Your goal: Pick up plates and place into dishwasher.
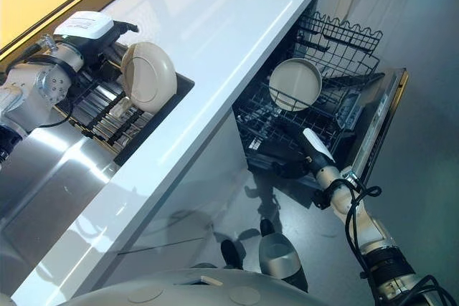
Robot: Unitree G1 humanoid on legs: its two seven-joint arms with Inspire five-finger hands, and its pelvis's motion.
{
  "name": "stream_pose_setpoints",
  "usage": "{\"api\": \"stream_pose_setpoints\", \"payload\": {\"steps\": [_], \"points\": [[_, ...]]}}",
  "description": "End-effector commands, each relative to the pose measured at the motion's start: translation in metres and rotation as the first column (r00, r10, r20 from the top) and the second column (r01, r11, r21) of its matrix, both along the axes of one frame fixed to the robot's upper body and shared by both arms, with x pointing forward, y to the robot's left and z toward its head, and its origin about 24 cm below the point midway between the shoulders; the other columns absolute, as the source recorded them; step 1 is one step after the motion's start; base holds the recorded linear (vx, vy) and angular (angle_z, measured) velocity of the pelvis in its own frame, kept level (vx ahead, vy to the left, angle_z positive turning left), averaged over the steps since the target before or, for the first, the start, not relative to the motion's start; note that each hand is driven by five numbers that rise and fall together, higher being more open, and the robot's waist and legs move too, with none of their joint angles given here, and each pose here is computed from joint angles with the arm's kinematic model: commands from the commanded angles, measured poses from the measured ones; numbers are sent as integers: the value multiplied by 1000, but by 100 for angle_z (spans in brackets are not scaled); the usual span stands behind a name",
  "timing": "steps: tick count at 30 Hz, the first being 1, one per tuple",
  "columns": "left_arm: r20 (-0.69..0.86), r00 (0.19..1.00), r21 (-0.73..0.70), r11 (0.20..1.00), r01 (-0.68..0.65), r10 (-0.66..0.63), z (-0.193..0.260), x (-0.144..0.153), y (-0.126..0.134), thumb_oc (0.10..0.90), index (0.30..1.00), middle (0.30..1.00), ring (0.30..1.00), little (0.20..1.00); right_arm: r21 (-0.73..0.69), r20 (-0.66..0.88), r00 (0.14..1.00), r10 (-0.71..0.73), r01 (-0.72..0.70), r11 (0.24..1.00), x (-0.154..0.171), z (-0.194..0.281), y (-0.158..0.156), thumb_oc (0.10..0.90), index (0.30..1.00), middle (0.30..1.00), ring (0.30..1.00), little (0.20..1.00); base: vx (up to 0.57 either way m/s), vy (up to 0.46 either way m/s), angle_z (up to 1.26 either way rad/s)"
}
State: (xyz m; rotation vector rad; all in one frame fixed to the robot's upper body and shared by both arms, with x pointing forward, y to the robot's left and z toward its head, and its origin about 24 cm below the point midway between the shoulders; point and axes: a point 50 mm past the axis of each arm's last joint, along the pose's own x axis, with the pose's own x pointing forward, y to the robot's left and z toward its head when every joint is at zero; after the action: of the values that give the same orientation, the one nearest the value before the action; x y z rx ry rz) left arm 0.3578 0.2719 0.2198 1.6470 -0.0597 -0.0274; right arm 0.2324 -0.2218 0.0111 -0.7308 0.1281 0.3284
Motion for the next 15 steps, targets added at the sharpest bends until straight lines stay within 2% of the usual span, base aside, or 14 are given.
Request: {"api": "stream_pose_setpoints", "payload": {"steps": [1,10,15], "points": [[281,959,8,999,-49,45,87,6,-1,800,900,900,900,900,-38,-289,957,-13,2,999,-54,-50,-9,800,900,900,900,900,5,-39,-3],[112,994,4,1000,-2,1,64,10,-12,800,900,900,900,900,-68,-262,964,-47,30,997,-53,-45,-20,800,900,900,900,900,1,-11,-4],[-53,995,-10,997,81,-81,51,9,-25,800,900,900,900,900,-77,-257,965,-54,36,996,-56,-45,-23,800,900,900,900,900,0,0,0]]}}
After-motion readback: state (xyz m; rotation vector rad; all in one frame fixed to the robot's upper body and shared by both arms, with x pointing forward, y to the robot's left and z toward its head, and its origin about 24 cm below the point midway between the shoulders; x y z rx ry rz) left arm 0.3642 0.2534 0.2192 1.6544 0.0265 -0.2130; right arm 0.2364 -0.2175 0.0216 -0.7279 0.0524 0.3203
